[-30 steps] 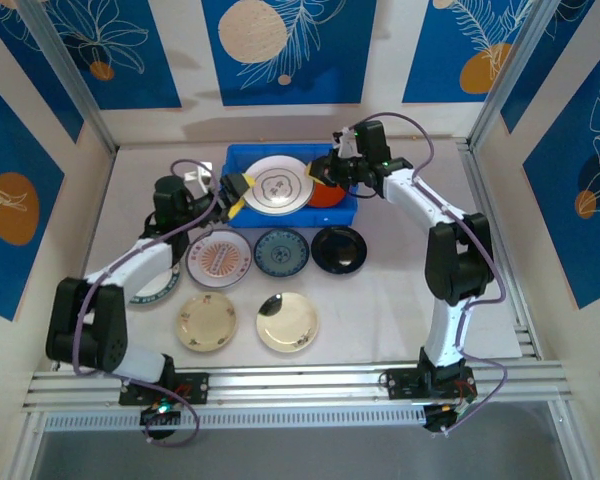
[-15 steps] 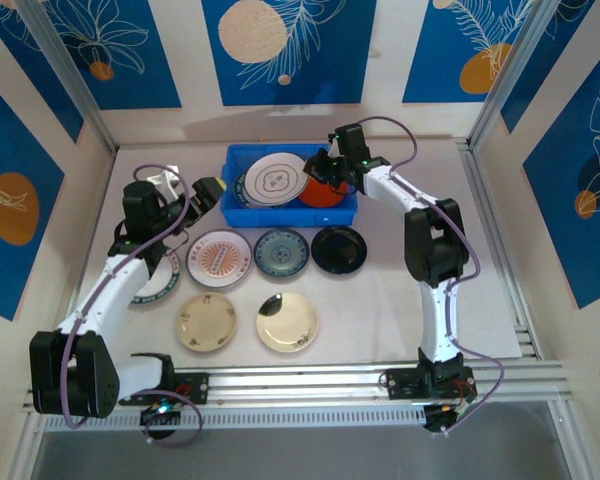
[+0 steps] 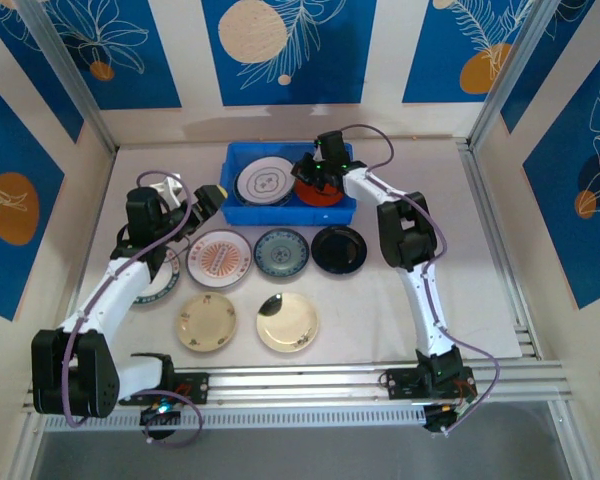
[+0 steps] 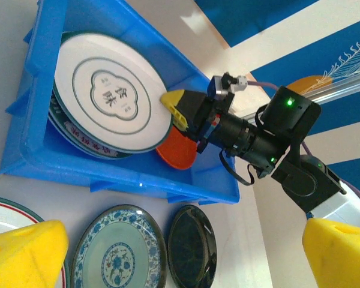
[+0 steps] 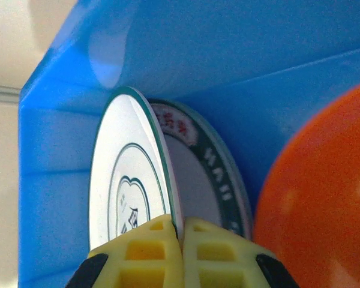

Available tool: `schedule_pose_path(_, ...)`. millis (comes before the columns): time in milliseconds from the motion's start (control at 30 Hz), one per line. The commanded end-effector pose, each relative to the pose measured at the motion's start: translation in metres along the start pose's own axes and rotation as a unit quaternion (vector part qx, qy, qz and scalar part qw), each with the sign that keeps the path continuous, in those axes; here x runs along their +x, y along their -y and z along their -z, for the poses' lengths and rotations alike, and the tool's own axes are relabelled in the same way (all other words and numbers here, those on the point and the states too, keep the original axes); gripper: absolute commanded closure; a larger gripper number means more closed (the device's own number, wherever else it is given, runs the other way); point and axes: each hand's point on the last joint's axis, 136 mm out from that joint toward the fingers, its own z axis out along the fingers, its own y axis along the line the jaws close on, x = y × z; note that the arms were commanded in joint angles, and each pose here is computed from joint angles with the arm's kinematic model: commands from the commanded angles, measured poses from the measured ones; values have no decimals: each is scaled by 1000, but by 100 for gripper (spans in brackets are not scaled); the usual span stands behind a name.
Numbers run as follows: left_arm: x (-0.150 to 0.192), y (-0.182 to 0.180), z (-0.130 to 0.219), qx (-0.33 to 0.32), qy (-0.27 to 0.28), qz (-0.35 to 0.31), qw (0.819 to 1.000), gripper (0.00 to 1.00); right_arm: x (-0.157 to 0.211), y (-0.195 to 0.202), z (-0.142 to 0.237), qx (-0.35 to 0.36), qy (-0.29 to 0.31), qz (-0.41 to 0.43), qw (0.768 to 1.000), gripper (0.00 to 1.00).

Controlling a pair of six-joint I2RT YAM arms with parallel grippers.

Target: Place the plates into the plastic bin on the countertop

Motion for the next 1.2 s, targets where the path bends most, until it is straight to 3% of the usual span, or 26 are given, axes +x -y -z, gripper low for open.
schedule_pose_path(0,0,-2,3,-1,1,-9,1000,0,-10,-26,-3,-15,15,27,999,100)
schedule_pose_path(167,2,-7,-1,-3,-5,-4,1000,0,-6,-26,-9,19,8,53,998,98)
schedule_pose_path(567,3,-9,-2,-8,-6,-10,1000,0,0,-22,-10,89,0,102,991,64)
schedule_pose_path(1167,4,-12,-2,-8,-2,-12,1000,0,0,-23,-4,113,-9,118,986,60)
